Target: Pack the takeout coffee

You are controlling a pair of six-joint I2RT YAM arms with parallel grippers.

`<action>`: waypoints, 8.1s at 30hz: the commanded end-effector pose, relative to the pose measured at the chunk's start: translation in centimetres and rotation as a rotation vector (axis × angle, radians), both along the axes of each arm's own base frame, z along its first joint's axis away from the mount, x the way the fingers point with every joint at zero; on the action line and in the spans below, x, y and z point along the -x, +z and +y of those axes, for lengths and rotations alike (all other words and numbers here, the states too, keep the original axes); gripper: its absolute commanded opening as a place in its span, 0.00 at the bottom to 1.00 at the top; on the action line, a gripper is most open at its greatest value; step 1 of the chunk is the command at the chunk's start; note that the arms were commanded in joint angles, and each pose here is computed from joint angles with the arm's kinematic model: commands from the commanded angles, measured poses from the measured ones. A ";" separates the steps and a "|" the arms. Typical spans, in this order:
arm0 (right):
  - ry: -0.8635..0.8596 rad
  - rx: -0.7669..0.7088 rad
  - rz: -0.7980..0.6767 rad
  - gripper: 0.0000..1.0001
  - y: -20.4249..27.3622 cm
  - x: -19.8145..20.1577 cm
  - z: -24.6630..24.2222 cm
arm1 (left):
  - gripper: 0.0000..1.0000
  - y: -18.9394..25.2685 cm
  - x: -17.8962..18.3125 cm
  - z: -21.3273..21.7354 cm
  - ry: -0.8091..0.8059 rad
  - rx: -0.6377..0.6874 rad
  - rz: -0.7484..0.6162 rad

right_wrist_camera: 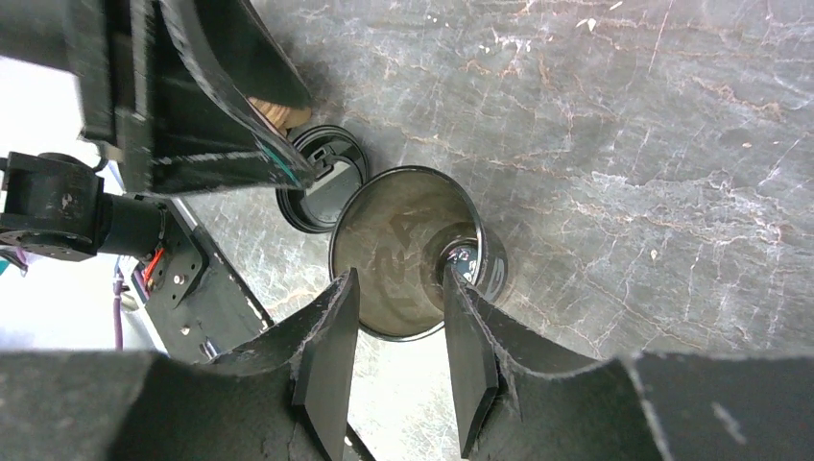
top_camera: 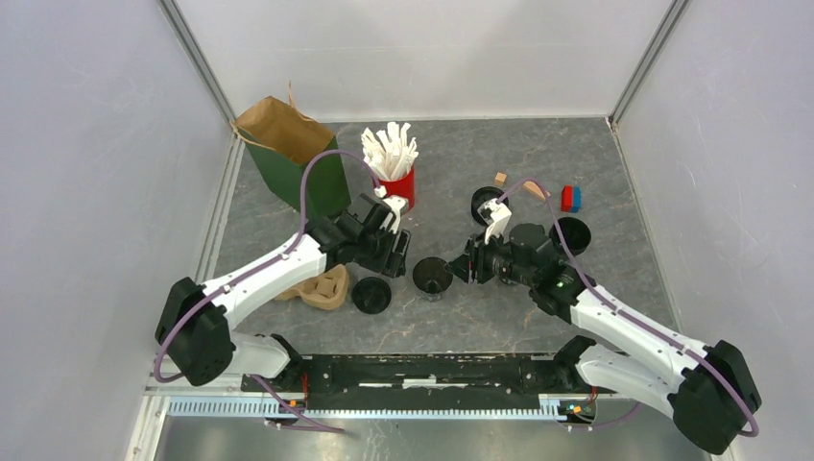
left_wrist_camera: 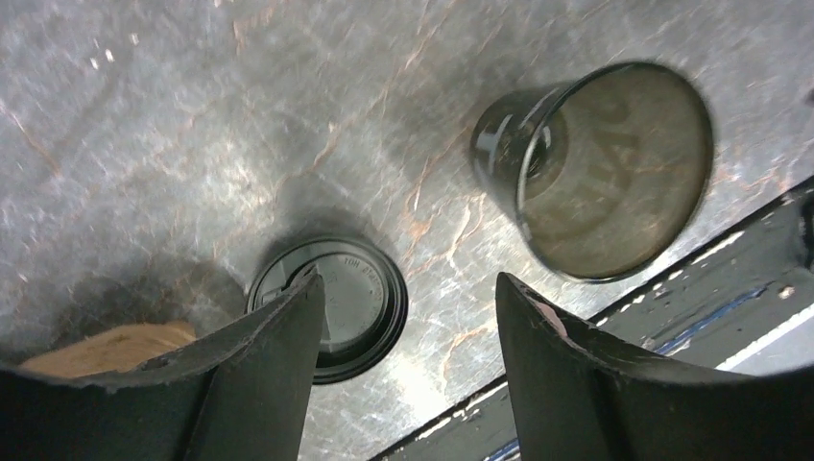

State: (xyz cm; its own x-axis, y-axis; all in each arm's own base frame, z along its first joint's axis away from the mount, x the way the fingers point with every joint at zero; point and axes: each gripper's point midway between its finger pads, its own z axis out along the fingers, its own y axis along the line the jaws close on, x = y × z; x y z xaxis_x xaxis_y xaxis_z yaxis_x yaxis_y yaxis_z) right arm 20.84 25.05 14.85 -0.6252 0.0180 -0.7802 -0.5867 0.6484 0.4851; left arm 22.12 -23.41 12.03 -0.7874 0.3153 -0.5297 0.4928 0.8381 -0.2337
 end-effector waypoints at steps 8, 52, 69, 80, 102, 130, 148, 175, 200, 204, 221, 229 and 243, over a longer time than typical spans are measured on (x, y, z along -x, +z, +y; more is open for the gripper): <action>-0.021 -0.044 -0.149 0.44 5.0 -0.9 -0.3 | 0.65 -5.5 4.3 0.2 -0.009 -0.106 0.111; -0.057 -0.074 -0.200 0.45 6.5 -0.8 -1.1 | 0.44 -7.1 6.7 0.4 -0.044 -0.199 0.064; -0.055 -0.079 -0.206 0.45 6.8 -0.8 -1.1 | 0.40 -9.6 7.8 0.7 -0.108 -0.261 0.066; -0.062 -0.074 -0.208 0.47 6.6 -0.8 -1.2 | 0.02 -8.7 7.9 0.3 -0.111 -0.244 0.059; 0.215 -0.405 -0.878 0.98 14.4 5.2 1.3 | 0.02 16.9 7.1 -3.3 0.017 0.666 -0.223; 0.260 -0.425 -1.078 0.98 16.4 6.9 2.5 | 0.02 21.8 12.2 -7.8 -0.336 0.980 -0.093; 0.252 -0.428 -1.059 0.98 15.7 6.9 2.5 | 0.02 21.7 11.2 -7.7 -0.282 0.975 -0.126; 0.190 -0.444 -1.001 0.79 15.2 6.1 2.3 | 0.02 22.1 10.3 -7.7 -0.232 1.031 -0.170; 0.178 -0.348 -0.921 0.71 12.9 5.1 2.4 | 0.07 19.0 9.2 -7.3 -0.185 0.902 -0.174; 0.120 -0.265 -0.817 0.73 11.5 3.5 2.2 | 0.25 14.9 6.7 -5.2 -0.047 0.656 -0.206; 0.053 -0.187 -0.772 0.75 12.5 3.0 0.3 | 0.44 -1.7 4.1 3.9 0.308 -0.033 -0.077; 0.030 -0.200 -0.797 0.75 14.0 3.2 -0.5 | 0.42 -6.6 3.7 5.0 0.343 -0.156 0.015; 0.028 -0.166 -0.792 0.77 13.5 3.0 -0.6 | 0.39 -9.3 3.3 4.6 0.346 -0.129 0.060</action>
State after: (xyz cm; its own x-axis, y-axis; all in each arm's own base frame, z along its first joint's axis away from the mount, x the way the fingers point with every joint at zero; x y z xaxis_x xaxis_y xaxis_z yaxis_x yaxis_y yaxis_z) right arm 17.61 24.78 25.95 0.0684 0.1307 -0.9891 -0.8242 0.5661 0.0178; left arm 18.03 -17.61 2.76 -0.8943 0.1401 -0.4251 0.1881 0.9794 -0.0729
